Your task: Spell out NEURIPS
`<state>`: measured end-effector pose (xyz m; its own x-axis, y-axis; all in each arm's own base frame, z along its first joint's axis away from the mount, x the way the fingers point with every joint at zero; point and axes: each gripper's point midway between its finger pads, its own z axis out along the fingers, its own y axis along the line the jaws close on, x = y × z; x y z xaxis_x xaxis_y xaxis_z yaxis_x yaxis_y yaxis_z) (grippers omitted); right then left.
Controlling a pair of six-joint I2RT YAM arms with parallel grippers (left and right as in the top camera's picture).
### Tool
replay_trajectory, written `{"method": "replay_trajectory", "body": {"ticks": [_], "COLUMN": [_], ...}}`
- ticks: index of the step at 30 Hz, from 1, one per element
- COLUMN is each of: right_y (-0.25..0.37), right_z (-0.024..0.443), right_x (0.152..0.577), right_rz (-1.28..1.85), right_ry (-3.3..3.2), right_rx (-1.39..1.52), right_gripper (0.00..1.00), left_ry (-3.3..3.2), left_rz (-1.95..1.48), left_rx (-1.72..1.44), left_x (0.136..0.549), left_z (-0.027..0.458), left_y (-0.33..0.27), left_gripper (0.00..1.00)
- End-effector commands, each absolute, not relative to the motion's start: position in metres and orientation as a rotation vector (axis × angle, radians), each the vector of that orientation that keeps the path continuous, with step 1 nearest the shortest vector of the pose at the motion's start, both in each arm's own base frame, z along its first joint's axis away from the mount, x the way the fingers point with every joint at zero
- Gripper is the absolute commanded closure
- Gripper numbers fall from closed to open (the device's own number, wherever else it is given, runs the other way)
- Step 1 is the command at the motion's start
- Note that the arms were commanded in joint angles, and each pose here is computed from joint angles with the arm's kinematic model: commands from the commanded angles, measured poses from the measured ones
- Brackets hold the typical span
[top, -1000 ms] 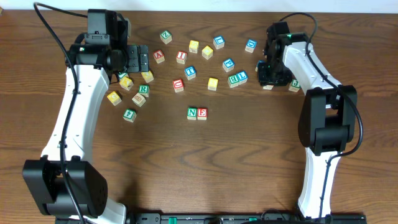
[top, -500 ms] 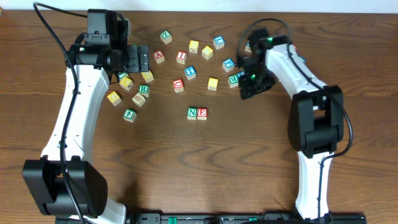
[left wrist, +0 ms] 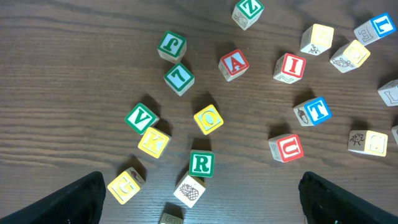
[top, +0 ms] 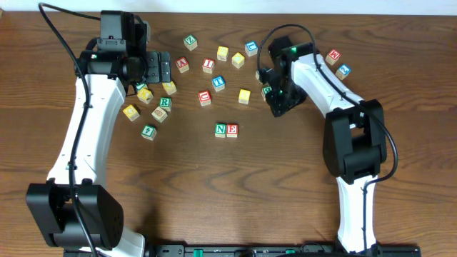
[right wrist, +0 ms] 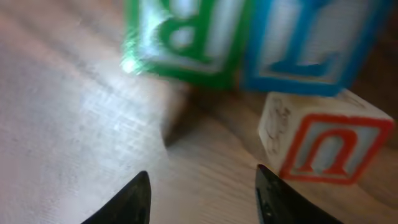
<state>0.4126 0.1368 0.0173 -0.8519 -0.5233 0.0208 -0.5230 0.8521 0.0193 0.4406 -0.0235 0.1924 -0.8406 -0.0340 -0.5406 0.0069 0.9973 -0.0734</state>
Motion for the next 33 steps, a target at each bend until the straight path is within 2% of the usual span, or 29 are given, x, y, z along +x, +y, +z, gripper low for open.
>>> {"method": "replay_trajectory", "body": {"ticks": [1, 6, 11, 16, 22, 33], "right_y": [0.122, 0.101, 0.090, 0.105, 0.108, 0.109], "right_z": [0.068, 0.078, 0.062, 0.040, 0.017, 0.005], "right_x": [0.441, 0.454, 0.462, 0.465, 0.463, 0.472], "right_rz": [-0.027, -0.045, -0.055, -0.131, -0.121, -0.124], "right_ry": [-3.235, -3.317, -3.321, -3.284, -3.240, -3.259], "right_rx": [0.561, 0.292, 0.225, 0.436, 0.485, 0.488], "right_gripper": [0.45, 0.47, 0.47, 0.46, 0.47, 0.64], "left_ry": [2.528, 2.528, 2.528, 2.528, 2.528, 2.528], "left_rz": [-0.087, -0.087, -0.087, -0.087, -0.087, -0.087], "left_rx": [-0.025, -0.025, -0.025, -0.025, -0.025, -0.025], "left_x": [0.441, 0.441, 0.441, 0.441, 0.441, 0.441], "left_z": [0.210, 0.210, 0.210, 0.210, 0.210, 0.210], "left_y": [-0.021, -0.021, -0.021, -0.021, -0.021, -0.021], "left_gripper": [0.02, 0.02, 0.02, 0.02, 0.02, 0.02]}}
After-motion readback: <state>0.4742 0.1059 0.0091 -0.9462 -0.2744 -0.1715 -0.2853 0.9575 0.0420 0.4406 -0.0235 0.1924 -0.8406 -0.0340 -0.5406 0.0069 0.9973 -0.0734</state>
